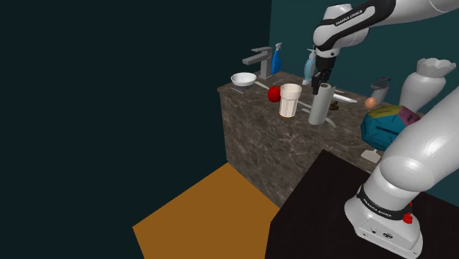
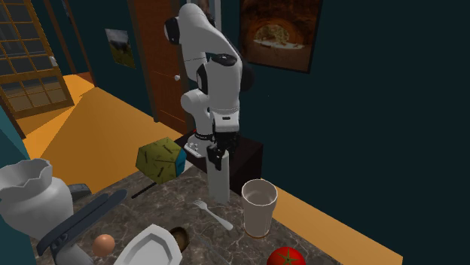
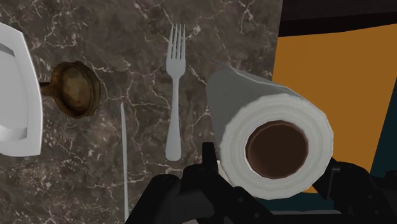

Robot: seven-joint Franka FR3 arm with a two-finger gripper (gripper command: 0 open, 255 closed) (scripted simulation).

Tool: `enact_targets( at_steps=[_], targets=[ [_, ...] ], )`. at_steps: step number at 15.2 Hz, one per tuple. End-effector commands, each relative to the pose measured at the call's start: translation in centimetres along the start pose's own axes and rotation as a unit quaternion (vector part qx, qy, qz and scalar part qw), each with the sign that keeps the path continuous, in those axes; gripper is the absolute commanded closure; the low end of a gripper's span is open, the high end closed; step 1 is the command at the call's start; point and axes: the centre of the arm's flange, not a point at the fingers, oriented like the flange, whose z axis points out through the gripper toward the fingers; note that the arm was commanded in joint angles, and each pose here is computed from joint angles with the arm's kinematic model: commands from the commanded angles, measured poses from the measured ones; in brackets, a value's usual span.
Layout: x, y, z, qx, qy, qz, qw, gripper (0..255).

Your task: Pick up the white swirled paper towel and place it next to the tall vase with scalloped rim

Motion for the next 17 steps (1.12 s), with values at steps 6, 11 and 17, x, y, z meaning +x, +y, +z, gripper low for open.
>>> enact_targets(
  at_steps=[6, 11, 17],
  targets=[
    [0.0, 0.0, -3.6, 0.000, 0.000, 0.000, 1.0000, 255],
    [-0.1, 0.0, -6.2, 0.000, 0.000, 0.000, 1.0000, 255],
    [-0.1, 0.1, -9.4, 0.000, 0.000, 0.000, 1.0000, 255]
  ],
)
